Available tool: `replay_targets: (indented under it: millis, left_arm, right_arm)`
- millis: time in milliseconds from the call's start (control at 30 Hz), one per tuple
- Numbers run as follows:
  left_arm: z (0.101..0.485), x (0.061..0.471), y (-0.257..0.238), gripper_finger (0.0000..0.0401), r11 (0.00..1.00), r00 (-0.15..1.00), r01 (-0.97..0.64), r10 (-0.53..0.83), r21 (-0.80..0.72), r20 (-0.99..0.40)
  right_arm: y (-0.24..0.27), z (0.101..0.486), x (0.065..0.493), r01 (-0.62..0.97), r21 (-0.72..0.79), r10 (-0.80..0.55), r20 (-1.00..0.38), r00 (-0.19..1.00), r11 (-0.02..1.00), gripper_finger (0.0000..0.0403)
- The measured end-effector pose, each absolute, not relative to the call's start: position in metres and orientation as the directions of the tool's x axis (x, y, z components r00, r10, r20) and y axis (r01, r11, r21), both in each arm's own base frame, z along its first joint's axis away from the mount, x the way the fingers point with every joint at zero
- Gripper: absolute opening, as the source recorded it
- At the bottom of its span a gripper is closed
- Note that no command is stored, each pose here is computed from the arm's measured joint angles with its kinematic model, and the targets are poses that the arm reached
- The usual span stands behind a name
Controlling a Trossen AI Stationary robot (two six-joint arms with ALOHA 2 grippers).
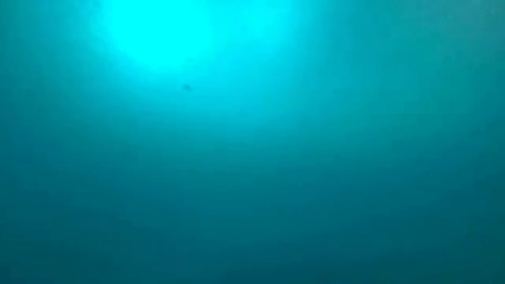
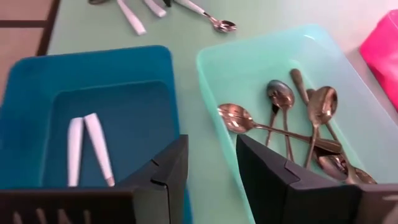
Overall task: Sort silverware by color (type)
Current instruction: Put the blue spoon into the blue bin
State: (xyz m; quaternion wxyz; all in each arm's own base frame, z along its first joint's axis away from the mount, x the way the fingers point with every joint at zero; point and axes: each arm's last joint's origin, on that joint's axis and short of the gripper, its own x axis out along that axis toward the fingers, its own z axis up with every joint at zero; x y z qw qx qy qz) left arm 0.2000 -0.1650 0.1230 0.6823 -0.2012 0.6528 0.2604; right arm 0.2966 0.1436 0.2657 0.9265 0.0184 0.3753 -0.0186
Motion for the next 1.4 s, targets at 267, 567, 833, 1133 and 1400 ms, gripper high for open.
replay_targets:
  millis: [267,567,833,1133,1400]
  left_arm:
    - [0.124,0.202,-0.162,0.0048,0.768,0.005,-0.638,0.072,0.052,-0.997]
    - [0.137,0.206,-0.162,0.0032,0.753,0.038,-0.652,0.145,0.085,-0.989]
    - [0.197,0.234,-0.177,0.0032,0.811,0.245,-0.583,0.231,0.047,-0.942]
    - [0.263,0.288,-0.213,0.0032,0.936,0.541,-0.352,0.2,-0.005,-0.817]
    - [0.248,0.336,-0.248,0.0032,0.978,0.518,-0.182,0.181,0.099,-0.836]
  right_arm:
    - [0.154,0.27,0.289,0.046,0.066,0.012,-0.687,0.727,0.997,0.0119]
    - [0.17,0.27,0.273,0.074,0.181,0.082,-0.724,0.685,0.981,0.0108]
    - [0.188,0.26,0.236,0.225,0.206,0.059,-0.848,0.527,0.952,0.0107]
    - [0.209,0.244,0.193,0.406,0.195,0.015,-0.914,0.407,0.893,0.0107]
    - [0.22,0.222,0.165,0.512,0.196,0.014,-0.941,0.338,0.836,0.0107]
